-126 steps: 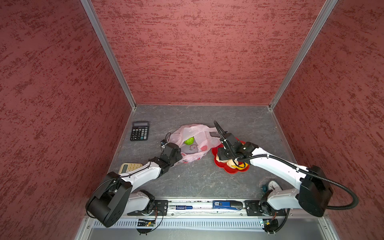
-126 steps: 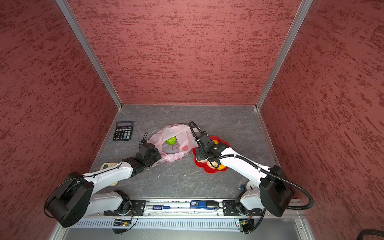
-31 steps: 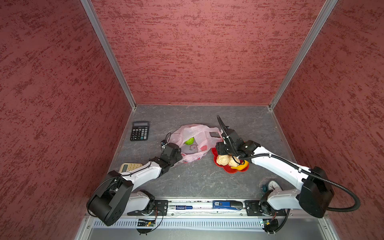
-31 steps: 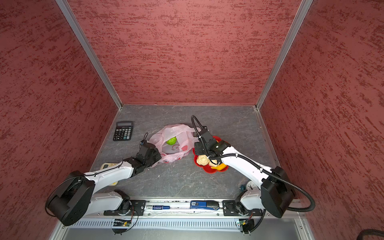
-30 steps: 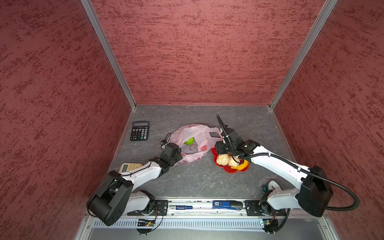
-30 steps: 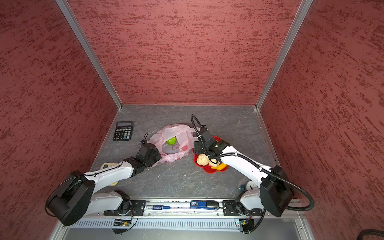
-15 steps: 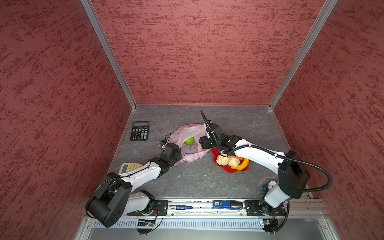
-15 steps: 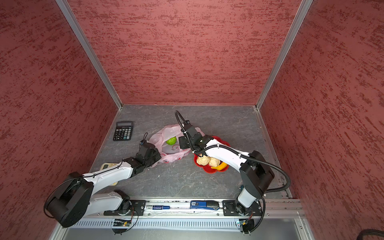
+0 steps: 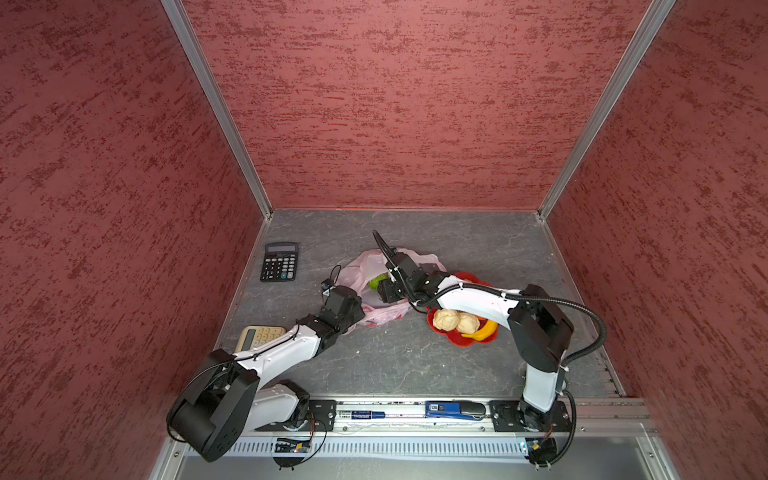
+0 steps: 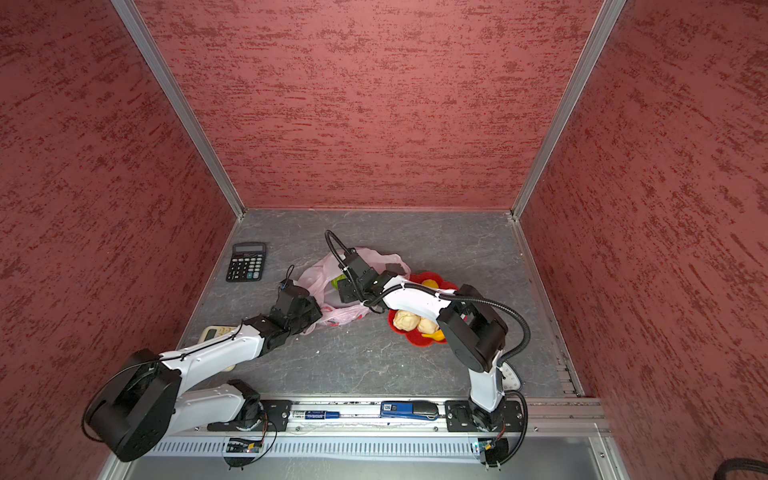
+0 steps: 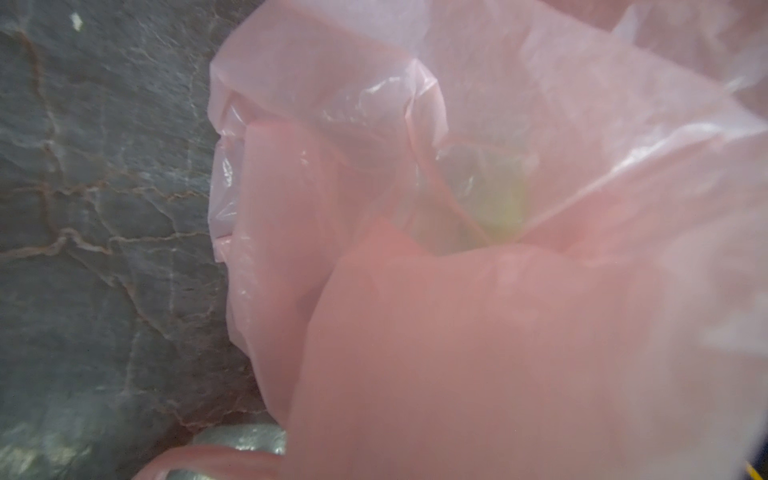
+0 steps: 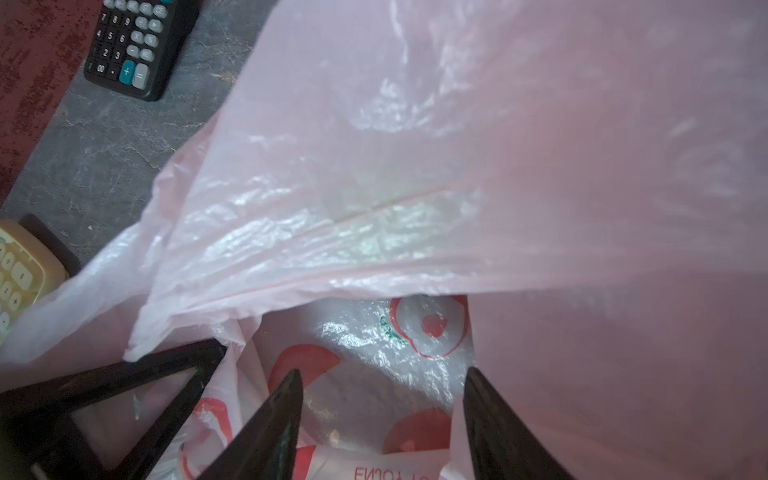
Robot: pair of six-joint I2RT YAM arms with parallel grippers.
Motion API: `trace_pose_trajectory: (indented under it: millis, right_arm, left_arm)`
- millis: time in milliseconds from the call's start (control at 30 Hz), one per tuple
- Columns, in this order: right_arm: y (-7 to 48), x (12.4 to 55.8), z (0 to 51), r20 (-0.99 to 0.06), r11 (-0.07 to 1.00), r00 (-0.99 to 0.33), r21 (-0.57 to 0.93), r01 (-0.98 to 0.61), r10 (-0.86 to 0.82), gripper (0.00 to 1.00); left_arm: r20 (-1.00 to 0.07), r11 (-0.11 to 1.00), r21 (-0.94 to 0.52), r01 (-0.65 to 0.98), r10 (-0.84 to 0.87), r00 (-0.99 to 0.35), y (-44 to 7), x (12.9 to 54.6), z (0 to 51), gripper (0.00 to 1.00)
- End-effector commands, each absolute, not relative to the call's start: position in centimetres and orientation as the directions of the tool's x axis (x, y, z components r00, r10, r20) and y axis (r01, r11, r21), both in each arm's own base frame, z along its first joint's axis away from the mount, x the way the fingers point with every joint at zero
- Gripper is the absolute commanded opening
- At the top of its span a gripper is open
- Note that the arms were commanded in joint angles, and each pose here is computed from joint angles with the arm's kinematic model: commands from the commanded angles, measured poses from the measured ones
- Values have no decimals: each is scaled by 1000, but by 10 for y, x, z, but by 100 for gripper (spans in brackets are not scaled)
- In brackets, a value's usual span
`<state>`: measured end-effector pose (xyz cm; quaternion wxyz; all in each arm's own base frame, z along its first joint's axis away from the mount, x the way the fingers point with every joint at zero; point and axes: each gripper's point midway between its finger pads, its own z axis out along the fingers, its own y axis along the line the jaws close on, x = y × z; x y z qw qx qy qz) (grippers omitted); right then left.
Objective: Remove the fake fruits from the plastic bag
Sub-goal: 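Move the right gripper back over the bag mouth and lower it inside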
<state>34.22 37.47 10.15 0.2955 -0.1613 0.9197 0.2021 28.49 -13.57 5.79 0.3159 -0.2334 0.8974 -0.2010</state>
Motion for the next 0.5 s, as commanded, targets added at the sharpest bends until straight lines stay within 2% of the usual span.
trace_pose_trajectory:
  millis: [0, 467]
  right_arm:
    - [389, 353, 116, -639, 856, -760, 323, -404, -118, 63]
    - [400, 370, 100, -620, 847, -780, 458, -271, 86, 76]
  left_arm:
    - [-480, 809, -521, -272, -541, -691, -141, 287, 69, 1]
    - [-477, 812, -525, -255, -529, -702, -144, 285, 68, 1]
